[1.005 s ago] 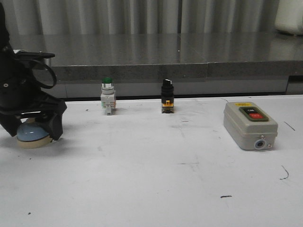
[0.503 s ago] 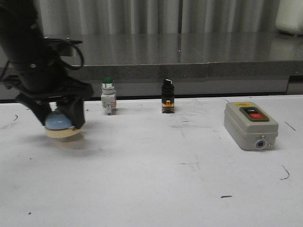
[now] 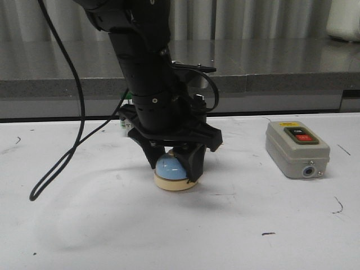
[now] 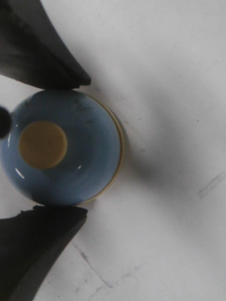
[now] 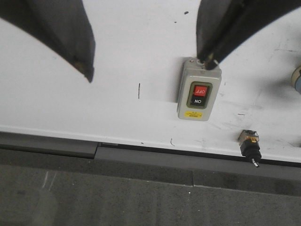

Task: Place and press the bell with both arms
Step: 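Carry the blue bell with the left gripper toward the table center, then open the left gripper and lift it away from the bell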

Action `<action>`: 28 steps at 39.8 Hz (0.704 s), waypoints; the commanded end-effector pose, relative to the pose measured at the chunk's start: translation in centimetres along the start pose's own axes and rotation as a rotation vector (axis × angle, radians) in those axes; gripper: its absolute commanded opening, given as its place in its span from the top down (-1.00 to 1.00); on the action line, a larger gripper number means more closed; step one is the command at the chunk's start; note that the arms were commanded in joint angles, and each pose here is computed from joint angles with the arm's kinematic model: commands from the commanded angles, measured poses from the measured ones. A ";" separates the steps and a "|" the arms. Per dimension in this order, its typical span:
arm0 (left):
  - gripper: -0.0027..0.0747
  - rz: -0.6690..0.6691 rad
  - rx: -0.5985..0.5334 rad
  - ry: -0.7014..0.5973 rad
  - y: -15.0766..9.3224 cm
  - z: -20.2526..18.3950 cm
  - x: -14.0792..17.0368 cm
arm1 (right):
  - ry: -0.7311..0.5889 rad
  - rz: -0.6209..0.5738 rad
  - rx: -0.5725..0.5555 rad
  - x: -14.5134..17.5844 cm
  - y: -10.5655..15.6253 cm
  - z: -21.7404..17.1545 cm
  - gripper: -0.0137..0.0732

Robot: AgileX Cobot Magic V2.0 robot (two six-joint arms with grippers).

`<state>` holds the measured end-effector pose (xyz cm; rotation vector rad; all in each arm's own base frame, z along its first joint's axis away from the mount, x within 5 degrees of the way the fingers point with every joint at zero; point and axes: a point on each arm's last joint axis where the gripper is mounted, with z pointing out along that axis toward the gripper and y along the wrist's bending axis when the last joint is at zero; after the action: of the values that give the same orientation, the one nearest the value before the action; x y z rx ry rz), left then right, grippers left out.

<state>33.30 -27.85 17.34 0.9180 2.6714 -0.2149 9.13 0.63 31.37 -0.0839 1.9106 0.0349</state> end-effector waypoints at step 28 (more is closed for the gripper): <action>-0.46 -0.168 -0.028 -0.489 3.0 -21.3 9.9 | -0.090 -0.008 0.012 -1.6 -0.1 -0.3 -0.44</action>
<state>24.28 -16.51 31.31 0.6321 2.4098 -0.3288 9.13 0.63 31.37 -0.0839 1.9106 0.0349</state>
